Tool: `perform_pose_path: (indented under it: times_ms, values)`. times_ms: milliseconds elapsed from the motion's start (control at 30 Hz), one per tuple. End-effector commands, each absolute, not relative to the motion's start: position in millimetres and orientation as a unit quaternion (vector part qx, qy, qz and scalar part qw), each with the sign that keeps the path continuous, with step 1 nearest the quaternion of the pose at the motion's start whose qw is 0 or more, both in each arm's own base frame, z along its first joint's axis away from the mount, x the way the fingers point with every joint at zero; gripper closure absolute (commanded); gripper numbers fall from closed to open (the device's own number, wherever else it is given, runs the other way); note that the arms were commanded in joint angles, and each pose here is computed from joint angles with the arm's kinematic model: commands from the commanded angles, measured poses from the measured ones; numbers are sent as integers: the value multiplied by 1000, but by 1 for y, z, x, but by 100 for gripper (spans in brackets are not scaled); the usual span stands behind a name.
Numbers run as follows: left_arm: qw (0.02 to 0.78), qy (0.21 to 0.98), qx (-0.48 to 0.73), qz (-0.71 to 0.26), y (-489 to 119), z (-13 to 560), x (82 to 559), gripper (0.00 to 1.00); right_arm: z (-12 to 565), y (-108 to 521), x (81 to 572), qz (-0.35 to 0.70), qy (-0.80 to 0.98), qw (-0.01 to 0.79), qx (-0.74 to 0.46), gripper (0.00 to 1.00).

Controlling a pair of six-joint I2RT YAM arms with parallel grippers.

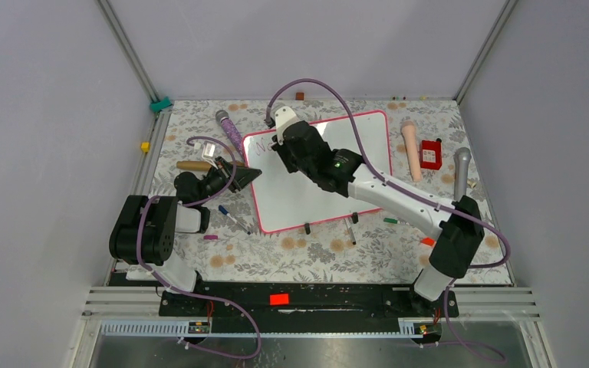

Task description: Write a sentence on the whiteboard

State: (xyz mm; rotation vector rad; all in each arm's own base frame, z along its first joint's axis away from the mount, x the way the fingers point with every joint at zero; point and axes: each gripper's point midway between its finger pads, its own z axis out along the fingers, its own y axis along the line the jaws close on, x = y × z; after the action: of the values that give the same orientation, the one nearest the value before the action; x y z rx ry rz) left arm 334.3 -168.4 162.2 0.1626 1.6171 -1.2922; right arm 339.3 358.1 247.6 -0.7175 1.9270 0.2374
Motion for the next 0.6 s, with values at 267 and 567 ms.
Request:
perform_pose_path:
  times_ms: [267, 567]
  values:
    - [541, 651, 118, -520, -173, 172, 332, 100, 303, 344, 338, 127, 779, 551, -270, 100]
    - [541, 651, 118, -519, -173, 172, 332, 100, 289, 349, 349, 115, 787, 542, -272, 100]
